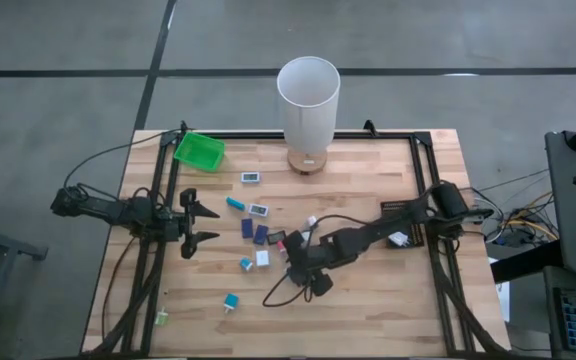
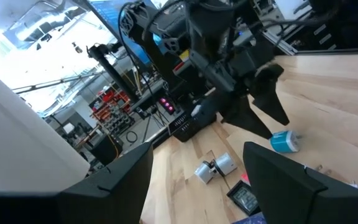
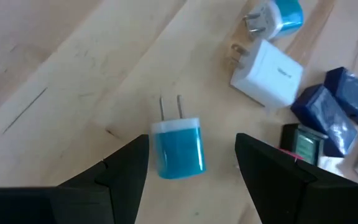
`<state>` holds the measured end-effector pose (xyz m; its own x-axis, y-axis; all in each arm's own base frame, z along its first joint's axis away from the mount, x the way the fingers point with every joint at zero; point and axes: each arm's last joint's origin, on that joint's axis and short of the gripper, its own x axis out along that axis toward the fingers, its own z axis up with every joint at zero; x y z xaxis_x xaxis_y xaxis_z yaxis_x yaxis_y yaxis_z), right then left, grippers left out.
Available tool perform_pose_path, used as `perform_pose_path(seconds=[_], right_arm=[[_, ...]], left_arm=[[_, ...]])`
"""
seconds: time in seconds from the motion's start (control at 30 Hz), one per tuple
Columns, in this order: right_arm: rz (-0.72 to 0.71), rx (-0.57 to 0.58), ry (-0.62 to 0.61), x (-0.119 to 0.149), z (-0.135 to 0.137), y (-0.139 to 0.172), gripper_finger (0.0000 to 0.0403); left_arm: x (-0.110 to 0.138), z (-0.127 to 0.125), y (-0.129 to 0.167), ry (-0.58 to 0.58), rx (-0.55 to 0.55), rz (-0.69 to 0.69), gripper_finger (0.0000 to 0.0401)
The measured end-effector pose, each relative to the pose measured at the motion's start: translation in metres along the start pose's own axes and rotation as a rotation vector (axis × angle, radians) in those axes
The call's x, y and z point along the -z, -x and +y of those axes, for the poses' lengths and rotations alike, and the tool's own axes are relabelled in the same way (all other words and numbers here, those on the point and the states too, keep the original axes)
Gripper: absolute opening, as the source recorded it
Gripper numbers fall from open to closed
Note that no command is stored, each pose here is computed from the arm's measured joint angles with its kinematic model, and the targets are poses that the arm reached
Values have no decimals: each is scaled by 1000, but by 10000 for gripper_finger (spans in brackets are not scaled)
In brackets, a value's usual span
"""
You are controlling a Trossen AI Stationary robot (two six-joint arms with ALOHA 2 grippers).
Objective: Pick & Place Office items
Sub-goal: Put the top right blue charger adapter into the black bin
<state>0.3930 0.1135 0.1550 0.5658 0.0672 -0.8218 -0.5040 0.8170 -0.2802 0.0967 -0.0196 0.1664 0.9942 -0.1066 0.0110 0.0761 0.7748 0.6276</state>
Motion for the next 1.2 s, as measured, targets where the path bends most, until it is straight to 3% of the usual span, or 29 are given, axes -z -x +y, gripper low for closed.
perform_pose_path(seconds=[0.5,1.07,1.2], right_arm=[[-11,-24,0,1,2,-8,232],[-31,-76,-19,2,-1,-8,170],[-29,-80,-93,3,-3,-8,172]], left_arm=[[0,0,0,-1,5,6,257],[0,0,0,-1,5,5,257],[0,0,0,-1,5,6,257]])
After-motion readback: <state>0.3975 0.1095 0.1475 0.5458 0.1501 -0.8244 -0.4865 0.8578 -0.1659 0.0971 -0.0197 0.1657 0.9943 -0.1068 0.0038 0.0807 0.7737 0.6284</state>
